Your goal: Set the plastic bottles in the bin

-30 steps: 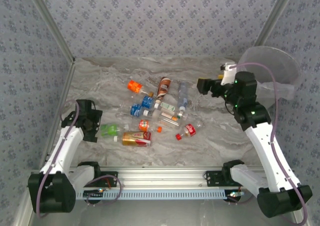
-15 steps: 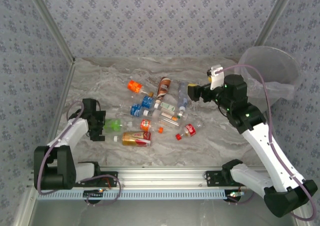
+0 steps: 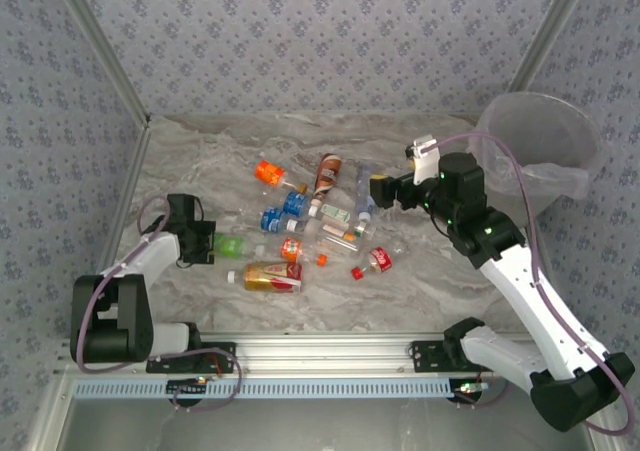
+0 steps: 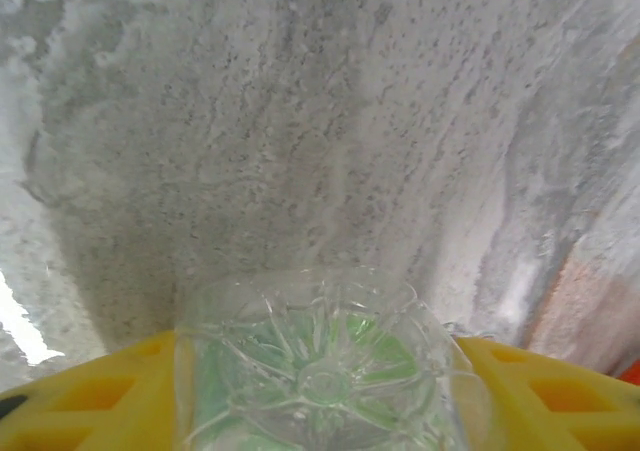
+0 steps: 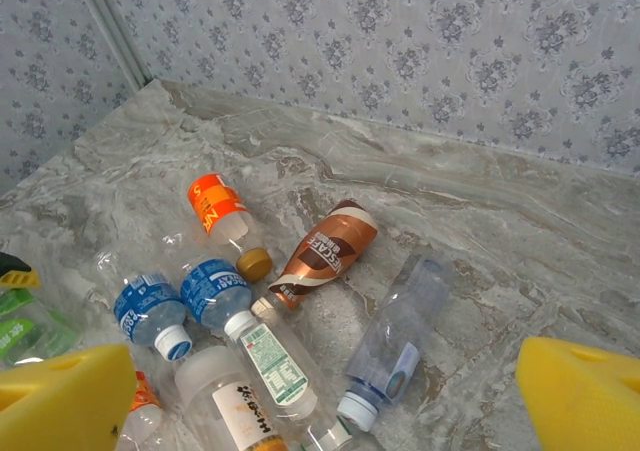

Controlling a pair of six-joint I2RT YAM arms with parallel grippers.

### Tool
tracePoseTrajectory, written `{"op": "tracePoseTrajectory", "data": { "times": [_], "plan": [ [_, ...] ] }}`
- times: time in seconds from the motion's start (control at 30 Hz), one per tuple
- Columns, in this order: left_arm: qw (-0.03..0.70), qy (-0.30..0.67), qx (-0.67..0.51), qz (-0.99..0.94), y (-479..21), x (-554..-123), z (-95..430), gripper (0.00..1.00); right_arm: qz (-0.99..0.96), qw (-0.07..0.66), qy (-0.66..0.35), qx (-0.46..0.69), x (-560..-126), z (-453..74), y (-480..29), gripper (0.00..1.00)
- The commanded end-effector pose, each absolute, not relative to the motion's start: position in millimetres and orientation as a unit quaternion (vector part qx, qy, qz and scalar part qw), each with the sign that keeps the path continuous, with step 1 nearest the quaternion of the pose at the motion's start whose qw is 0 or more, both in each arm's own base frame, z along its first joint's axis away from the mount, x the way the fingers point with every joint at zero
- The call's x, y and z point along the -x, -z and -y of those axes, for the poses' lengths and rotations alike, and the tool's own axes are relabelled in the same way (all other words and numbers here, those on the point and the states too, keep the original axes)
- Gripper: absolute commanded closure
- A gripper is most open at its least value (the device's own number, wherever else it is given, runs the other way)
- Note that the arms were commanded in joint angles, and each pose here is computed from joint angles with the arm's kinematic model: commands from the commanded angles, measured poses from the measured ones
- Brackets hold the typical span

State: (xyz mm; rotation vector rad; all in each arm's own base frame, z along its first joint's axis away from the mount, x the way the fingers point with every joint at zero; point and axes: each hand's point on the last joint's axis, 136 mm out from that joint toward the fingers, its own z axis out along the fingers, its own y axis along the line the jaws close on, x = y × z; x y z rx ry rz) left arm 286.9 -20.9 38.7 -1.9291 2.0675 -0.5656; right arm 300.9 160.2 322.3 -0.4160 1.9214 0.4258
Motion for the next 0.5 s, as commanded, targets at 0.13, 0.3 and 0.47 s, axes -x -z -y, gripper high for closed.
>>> {"op": "tracePoseTrajectory", "data": {
  "times": [0.13, 0.3, 0.47],
  "plan": [
    [0.167, 0.181, 0.654, -0.715, -59.9, -281.6, 7.0, 0.68, -0.798, 0.537, -0.181, 0.203, -301.4, -178.6, -316.3, 0.00],
    [0.243, 0.155, 0.603, -0.744, -123.4, -283.3, -11.0, 0.89, -0.789, 0.520, -0.189, 0.268, -293.2, -203.8, -303.4, 0.00],
    [0.320, 0.197, 0.501, -0.780, -195.0, -296.2, 3.4, 0.93, -0.741, 0.528, -0.205, 0.361, -279.6, -254.3, -296.2, 0.00]
  ]
}}
